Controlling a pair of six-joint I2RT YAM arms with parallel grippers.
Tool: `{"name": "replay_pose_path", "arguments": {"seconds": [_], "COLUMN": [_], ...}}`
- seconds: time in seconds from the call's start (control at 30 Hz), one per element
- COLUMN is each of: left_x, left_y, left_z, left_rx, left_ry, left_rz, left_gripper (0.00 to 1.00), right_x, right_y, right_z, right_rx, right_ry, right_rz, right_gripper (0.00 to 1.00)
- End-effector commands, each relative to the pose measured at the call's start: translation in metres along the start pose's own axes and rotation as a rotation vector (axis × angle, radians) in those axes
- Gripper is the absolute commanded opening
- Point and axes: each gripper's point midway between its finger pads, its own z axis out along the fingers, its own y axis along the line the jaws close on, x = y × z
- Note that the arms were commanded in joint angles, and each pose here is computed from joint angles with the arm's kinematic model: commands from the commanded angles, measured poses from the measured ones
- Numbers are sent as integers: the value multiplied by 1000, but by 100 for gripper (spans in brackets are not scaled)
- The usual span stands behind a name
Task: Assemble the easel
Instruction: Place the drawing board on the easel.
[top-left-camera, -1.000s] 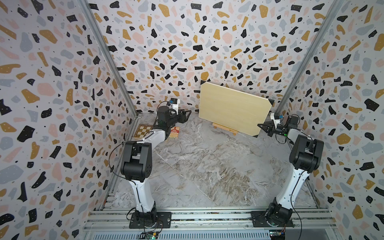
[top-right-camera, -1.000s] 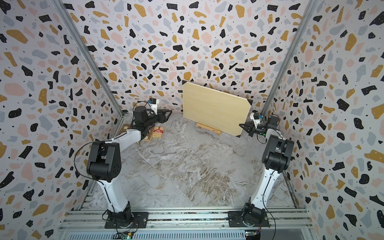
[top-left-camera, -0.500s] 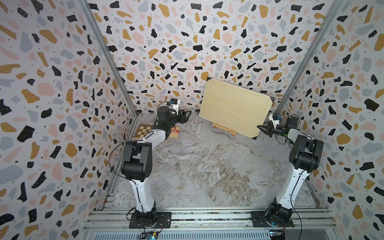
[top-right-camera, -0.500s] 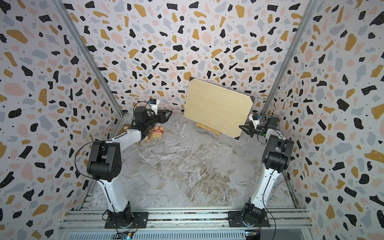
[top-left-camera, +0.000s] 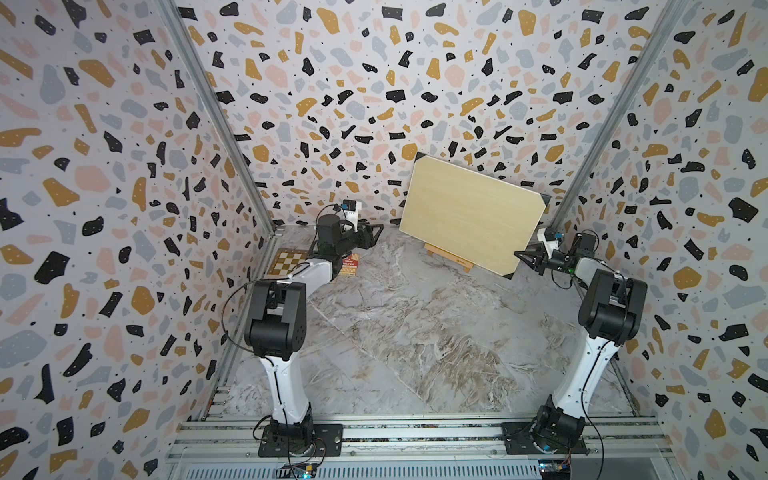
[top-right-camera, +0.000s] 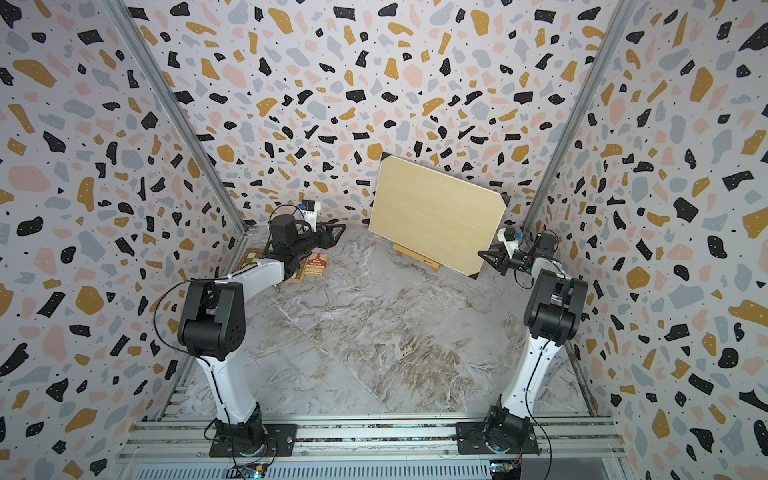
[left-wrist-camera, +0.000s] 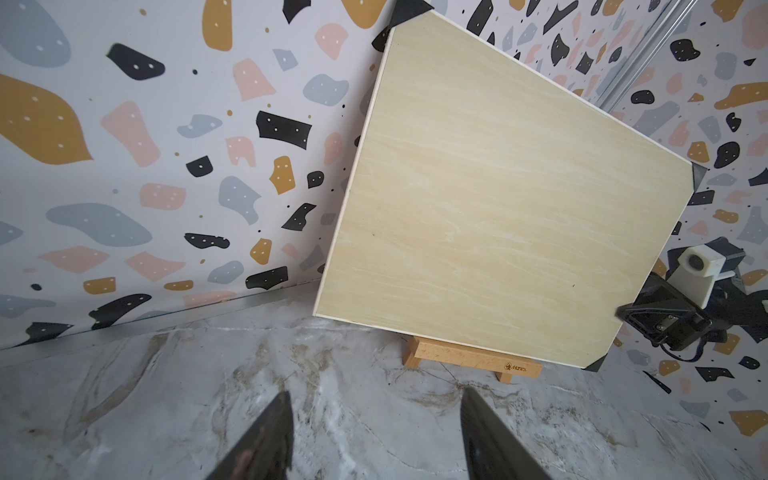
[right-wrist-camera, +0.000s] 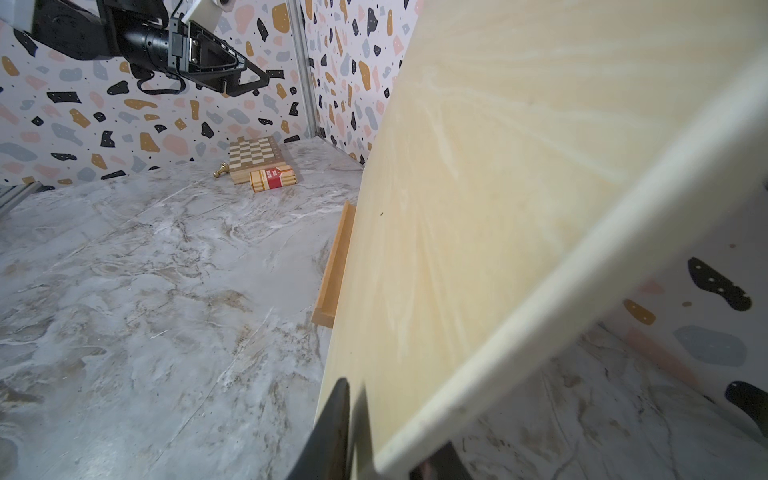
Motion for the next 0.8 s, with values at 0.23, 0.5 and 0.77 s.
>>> {"name": "replay_pose_path", "arguments": {"seconds": [0.23,0.5,0.77], "left_x": [-23,-24,-28], "left_y": [-12,-16,-19], "left_z": [-3,-8,-12], "left_rx": [37,34,33], "left_ry": [-49,-41,-44], "left_rz": [45,59,68], "left_gripper": [63,64,65], "right_x": [-14,-19,-26], "right_y": [24,23,28], "right_z": [2,0,-5], "right_rx": [-30,-9,29], "right_ry": [-4,14,28], "right_rz": [-25,-20,-39], "right_gripper": [18,30,78]}}
